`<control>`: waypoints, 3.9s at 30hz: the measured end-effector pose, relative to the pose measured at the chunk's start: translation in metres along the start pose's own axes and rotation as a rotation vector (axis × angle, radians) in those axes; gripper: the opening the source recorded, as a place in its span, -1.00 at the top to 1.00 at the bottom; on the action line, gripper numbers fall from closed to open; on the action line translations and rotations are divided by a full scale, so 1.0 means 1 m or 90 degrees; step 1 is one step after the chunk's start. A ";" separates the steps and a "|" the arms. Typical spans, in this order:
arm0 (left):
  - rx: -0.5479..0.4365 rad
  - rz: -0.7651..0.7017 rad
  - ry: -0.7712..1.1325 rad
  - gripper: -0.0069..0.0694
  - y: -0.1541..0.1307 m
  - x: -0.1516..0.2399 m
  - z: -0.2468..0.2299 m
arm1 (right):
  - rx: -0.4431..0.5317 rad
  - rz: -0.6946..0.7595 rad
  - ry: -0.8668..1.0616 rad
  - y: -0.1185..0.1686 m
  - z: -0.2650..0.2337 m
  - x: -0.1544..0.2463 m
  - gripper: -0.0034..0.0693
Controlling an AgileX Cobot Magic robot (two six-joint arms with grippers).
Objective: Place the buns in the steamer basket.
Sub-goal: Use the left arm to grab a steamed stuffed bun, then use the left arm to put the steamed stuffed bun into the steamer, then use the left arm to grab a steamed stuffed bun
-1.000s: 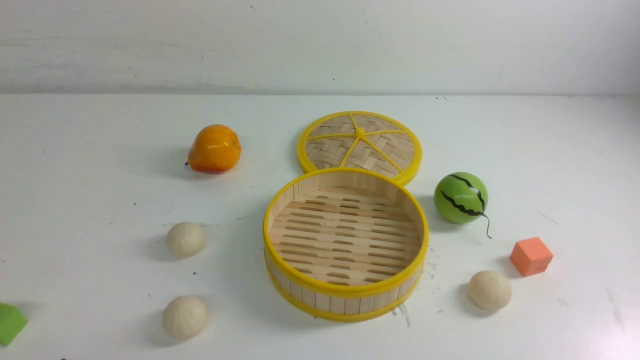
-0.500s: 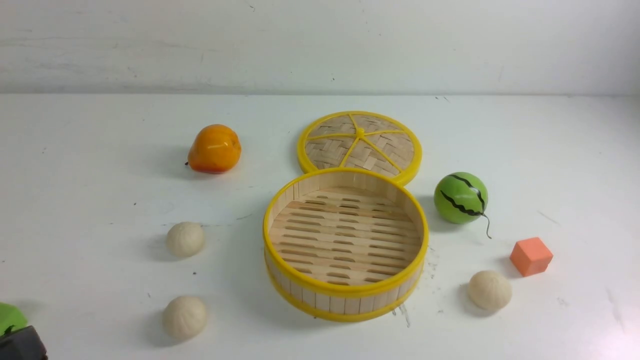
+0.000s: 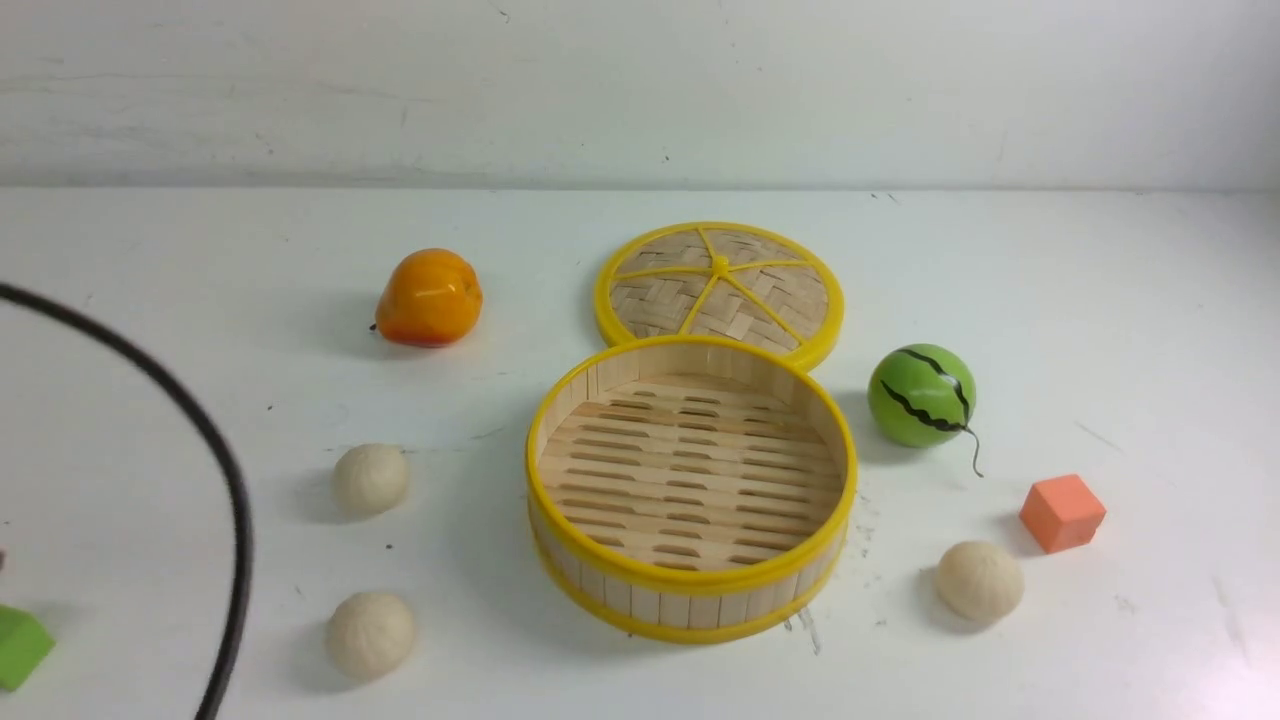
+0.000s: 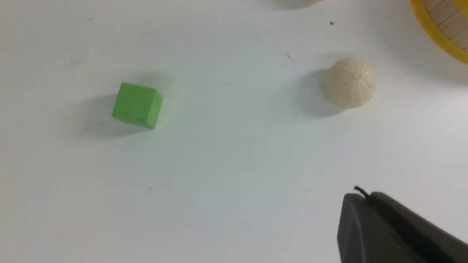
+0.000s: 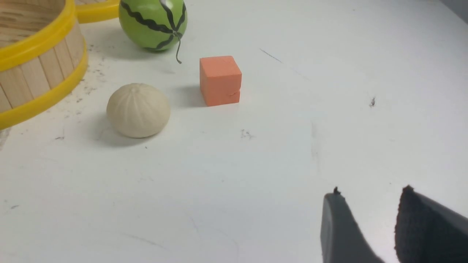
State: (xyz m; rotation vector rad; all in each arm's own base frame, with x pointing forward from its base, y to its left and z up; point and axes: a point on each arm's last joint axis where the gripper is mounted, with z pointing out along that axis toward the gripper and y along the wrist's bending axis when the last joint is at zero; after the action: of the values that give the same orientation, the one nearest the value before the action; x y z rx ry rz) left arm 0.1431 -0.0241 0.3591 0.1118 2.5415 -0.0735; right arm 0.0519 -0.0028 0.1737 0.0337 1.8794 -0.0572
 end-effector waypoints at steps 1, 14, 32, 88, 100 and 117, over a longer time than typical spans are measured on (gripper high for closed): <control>0.000 0.003 0.008 0.86 -0.001 -0.003 0.003 | 0.000 0.000 0.000 0.000 0.000 0.000 0.25; 0.014 -0.016 0.115 -0.37 -0.030 -0.089 0.117 | 0.000 0.000 0.000 0.000 0.000 0.000 0.25; 0.011 -0.008 0.114 -0.56 -0.041 -0.107 0.268 | 0.000 0.000 0.000 0.000 0.000 0.000 0.25; 0.121 0.198 0.033 0.80 -0.212 -0.155 0.215 | 0.000 0.000 0.000 0.000 0.000 0.000 0.25; 0.077 0.191 0.094 -0.37 -0.221 -0.137 0.282 | 0.000 0.000 0.000 0.000 0.000 0.000 0.25; 0.064 0.160 0.119 -0.57 -0.185 -0.179 0.183 | 0.000 0.000 0.000 0.000 0.000 0.000 0.25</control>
State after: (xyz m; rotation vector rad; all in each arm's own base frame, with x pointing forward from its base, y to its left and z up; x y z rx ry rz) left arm 0.3755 -0.2337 0.3142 0.4982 2.6863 -0.0963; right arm 0.0519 -0.0028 0.1737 0.0333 1.8794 -0.0574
